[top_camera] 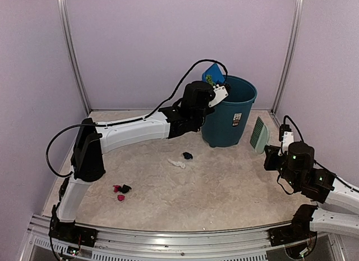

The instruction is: Sweep away the paper scraps from the table

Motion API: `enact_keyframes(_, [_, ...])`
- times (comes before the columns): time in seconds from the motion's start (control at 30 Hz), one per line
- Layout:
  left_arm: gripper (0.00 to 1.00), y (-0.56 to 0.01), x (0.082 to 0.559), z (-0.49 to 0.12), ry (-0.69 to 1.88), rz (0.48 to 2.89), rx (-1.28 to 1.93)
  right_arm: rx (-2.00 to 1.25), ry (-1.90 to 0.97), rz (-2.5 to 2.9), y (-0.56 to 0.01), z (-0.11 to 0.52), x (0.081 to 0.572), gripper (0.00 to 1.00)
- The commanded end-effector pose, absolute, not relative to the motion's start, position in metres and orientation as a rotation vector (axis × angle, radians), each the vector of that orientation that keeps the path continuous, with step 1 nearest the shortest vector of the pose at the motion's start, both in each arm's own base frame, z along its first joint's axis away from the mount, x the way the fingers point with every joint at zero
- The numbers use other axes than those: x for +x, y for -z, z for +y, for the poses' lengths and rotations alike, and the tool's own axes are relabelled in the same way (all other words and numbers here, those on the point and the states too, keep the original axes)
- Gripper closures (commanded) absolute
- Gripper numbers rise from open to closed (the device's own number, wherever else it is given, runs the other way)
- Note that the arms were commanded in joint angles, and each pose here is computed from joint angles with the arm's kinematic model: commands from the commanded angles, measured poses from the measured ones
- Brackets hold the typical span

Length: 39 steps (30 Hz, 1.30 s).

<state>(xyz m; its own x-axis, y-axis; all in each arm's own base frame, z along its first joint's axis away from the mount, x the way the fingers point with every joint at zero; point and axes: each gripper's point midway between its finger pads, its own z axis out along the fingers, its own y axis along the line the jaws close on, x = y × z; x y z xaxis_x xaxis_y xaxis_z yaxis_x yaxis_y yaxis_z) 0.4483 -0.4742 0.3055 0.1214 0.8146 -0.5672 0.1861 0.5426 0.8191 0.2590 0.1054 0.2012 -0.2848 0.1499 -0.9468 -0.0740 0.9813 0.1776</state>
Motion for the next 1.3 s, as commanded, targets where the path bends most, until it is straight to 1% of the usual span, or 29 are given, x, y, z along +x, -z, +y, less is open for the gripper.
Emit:
enact_keyframes(0.0, [1.00,-0.347,0.441,-0.467,-0.724,1.263,0.937,0.064,-0.233,1.822,-0.206,0.105,0.261,1.00])
enact_keyframes(0.23, [1.00,-0.360,0.442,-0.464,-0.929,1.125,0.987,0.057,-0.242,1.815,-0.207,0.105,0.259,1.00])
enact_keyframes(0.47, [1.00,-0.383,0.431,-0.461,-1.023,1.016,0.999,0.047,-0.261,1.798,-0.211,0.106,0.257,1.00])
enact_keyframes(0.63, [1.00,-0.388,0.429,-0.460,-1.105,0.950,1.025,0.039,-0.278,1.791,-0.212,0.108,0.256,1.00])
enact_keyframes(0.83, [1.00,-0.392,0.434,-0.458,-1.144,0.916,1.026,0.029,-0.293,1.784,-0.215,0.109,0.254,1.00])
enact_keyframes(0.97, [1.00,-0.415,0.431,-0.453,-1.068,0.964,0.943,0.022,-0.294,1.768,-0.221,0.108,0.253,1.00])
enact_keyframes(1.1, [1.00,-0.445,0.430,-0.445,-0.872,1.090,0.876,0.020,-0.311,1.724,-0.241,0.107,0.250,1.00])
enact_keyframes(1.17, [1.00,-0.463,0.420,-0.437,-0.785,1.121,0.845,0.018,-0.335,1.694,-0.254,0.107,0.248,1.00])
enact_keyframes(1.27, [1.00,-0.469,0.409,-0.427,-0.701,1.168,0.820,0.002,-0.375,1.650,-0.272,0.109,0.244,1.00])
